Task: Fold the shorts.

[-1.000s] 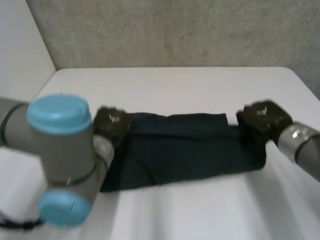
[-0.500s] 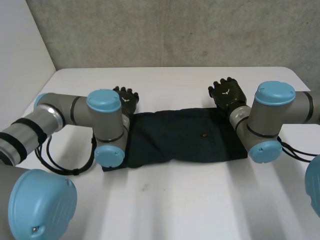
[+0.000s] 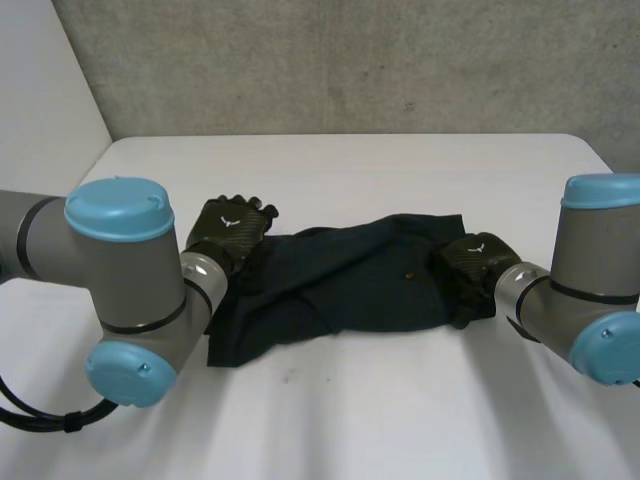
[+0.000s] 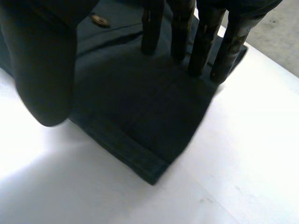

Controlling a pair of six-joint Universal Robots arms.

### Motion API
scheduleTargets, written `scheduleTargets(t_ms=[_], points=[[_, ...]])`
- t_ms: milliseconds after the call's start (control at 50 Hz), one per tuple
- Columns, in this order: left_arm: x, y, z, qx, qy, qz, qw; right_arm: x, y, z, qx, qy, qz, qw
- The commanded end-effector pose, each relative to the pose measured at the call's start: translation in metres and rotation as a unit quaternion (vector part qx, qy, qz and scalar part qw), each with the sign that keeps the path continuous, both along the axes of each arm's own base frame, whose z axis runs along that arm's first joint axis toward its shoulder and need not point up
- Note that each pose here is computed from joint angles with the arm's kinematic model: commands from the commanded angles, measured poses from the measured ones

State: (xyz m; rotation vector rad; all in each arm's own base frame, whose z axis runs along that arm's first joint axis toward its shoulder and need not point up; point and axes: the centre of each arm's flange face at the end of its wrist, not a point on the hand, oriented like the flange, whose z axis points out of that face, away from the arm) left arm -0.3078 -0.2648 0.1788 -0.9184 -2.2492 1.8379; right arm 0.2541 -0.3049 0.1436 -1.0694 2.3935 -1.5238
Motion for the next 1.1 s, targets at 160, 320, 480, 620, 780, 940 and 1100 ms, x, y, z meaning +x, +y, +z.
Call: scheduleTargets(t_ms=[160, 320, 480, 620, 780, 940, 1100], points=[[-0.005, -0.025, 0.017, -0.056, 0.026, 0.006, 0.998, -0.015, -0.012, -0.011, -0.022, 0.022, -0.028, 0.999], [0.01, -0.029, 0.005, 0.012, -0.018, 0.022, 1.0, -0.016, -0.003, 0.0, -0.033, 0.016, -0.023, 0.999], [0.013, -0.033, 0.041, -0.024, 0.012, 0.032, 0.999, -0.015, -0.002, 0.0, -0.036, 0.014, -0.019, 0.999], [0.013, -0.022, 0.033, 0.027, 0.001, 0.009, 1.0, -0.014, 0.0, 0.001, -0.036, 0.013, -0.016, 0.999], [0.006, -0.042, -0.002, 0.066, -0.026, 0.014, 0.997, -0.014, 0.001, 0.002, -0.037, 0.013, -0.014, 0.999], [0.007, -0.08, -0.034, 0.086, -0.049, 0.031, 0.995, -0.015, 0.005, 0.007, -0.039, 0.013, -0.013, 0.999], [0.0, -0.106, -0.022, 0.053, -0.038, 0.035, 0.997, -0.017, 0.013, 0.008, -0.034, 0.007, -0.006, 0.999]])
